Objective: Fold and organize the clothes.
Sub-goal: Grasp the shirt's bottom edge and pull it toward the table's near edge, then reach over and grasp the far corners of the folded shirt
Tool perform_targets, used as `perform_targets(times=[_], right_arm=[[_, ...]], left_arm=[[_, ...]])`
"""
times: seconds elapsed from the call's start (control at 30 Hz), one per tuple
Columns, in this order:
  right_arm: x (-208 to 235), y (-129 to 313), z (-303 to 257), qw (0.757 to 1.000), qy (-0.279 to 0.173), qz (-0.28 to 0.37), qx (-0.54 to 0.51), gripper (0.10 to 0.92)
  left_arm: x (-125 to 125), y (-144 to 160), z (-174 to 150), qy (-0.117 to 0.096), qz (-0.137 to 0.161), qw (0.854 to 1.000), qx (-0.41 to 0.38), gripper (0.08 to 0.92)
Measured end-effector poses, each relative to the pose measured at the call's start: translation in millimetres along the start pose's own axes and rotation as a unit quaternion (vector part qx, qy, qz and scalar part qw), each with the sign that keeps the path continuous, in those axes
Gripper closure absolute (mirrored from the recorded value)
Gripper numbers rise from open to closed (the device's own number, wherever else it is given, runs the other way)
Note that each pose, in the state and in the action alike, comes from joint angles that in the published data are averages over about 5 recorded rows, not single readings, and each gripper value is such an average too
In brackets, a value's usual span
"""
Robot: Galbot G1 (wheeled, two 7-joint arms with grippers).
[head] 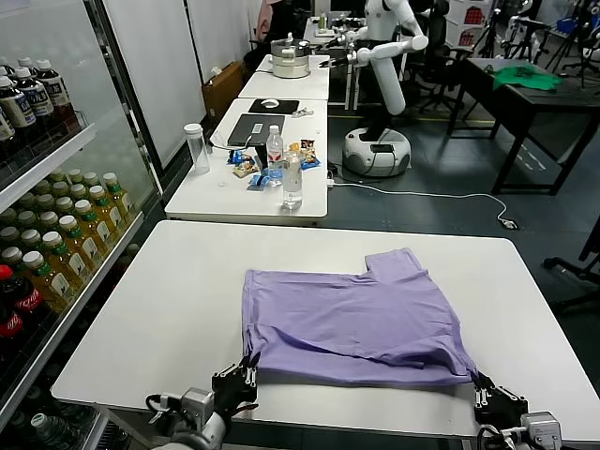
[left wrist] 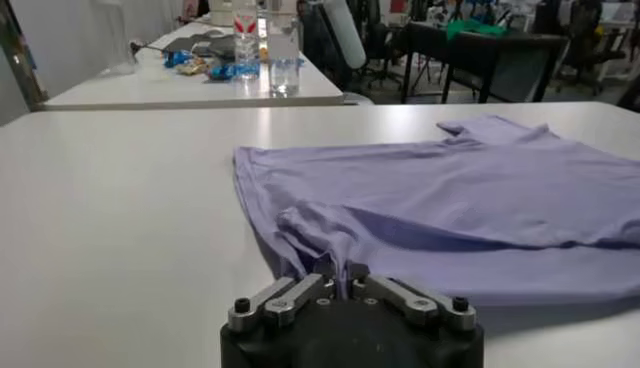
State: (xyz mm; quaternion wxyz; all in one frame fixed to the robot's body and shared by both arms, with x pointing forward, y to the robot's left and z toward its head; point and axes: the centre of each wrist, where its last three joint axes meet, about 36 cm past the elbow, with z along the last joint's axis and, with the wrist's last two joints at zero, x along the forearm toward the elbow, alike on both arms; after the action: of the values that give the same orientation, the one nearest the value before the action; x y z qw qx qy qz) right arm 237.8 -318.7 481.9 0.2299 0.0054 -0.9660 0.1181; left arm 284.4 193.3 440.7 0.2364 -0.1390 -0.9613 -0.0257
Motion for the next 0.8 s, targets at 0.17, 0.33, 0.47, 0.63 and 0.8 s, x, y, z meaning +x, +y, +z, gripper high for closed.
perform_targets(times=[0.17, 0.33, 0.47, 0.63, 0.8], right_arm=[[-8, -1, -16, 0.999, -0.038, -0.005, -0.004, 0.516], [-43, -8, -30, 0.998, -0.063, -0.009, -0.017, 0.369], [-87, -15, -42, 0.997, -0.069, -0.012, -0.035, 0.260], [-146, -21, -63, 0.996, -0.067, -0.024, -0.059, 0.204], [-201, -20, -83, 0.995, -0.056, -0.040, -0.074, 0.200]], left_arm=[[9, 6, -11, -0.017, -0.002, 1.000, -0.007, 0.559], [-1, 14, -22, -0.039, -0.008, 0.999, -0.010, 0.412], [-27, 21, -28, -0.046, -0.017, 0.999, -0.009, 0.299], [-72, 31, -35, -0.042, -0.031, 0.999, -0.012, 0.191], [-121, 38, -45, -0.033, -0.051, 0.998, -0.018, 0.177]])
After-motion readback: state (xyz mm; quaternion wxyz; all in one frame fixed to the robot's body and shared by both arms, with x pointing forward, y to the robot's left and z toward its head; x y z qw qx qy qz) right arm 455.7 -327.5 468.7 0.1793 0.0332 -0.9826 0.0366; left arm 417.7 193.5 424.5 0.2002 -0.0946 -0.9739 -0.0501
